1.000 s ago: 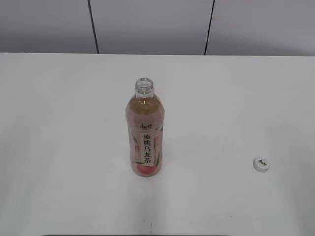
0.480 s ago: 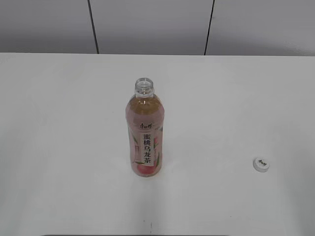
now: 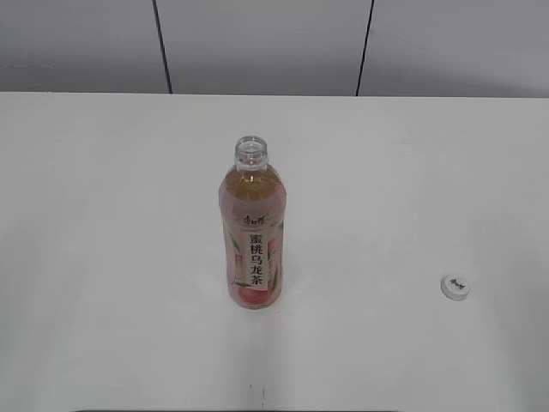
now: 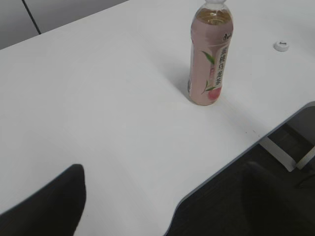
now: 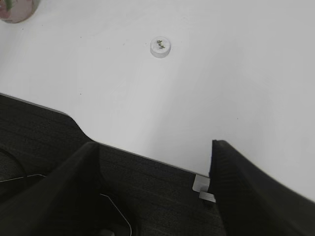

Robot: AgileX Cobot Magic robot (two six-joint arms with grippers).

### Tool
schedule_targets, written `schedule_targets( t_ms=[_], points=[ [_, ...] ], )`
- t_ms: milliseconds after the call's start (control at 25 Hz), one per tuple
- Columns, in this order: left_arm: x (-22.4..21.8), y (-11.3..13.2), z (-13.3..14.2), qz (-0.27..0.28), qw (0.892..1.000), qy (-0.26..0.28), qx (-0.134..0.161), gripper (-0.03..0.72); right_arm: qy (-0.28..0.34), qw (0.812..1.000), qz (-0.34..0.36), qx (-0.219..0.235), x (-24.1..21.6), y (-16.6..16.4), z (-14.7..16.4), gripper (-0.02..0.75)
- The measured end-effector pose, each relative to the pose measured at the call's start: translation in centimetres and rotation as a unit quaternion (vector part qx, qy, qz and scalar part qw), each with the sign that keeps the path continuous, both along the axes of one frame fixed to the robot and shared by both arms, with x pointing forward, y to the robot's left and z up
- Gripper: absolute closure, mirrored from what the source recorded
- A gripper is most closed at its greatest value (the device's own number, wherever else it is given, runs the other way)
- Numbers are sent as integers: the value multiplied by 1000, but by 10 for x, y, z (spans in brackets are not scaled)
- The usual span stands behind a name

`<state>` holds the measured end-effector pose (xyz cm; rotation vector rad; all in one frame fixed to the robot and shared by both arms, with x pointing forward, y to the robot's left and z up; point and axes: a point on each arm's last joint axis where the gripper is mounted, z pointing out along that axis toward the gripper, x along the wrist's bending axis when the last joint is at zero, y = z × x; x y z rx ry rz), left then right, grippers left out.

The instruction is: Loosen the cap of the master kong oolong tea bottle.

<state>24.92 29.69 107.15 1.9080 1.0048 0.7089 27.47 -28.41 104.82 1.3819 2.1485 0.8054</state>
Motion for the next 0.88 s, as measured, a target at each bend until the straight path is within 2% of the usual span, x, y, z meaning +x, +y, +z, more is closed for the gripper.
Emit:
schedule_targets(
  t_ms=[160,280,400,560,640,880],
  points=[
    [0,0,0,9,1000,0,0,118,0,1000,-5,0,0,0,0,213],
    [-1,2,0,78,997,-5,-3,118,-10,999,-32,2,-2,-3,1,213],
    [-8,5,0,161,987,-24,-9,118,-49,997,-61,10,-13,-7,3,213],
    [-20,6,0,241,969,-58,-16,118,-122,989,-87,21,-36,-10,5,213],
    [-22,5,0,253,965,-63,-17,118,-148,984,-94,25,-44,-10,5,213],
    [-22,5,-1,254,965,-62,-16,118,-155,983,-95,28,-46,-10,5,213]
  ],
)
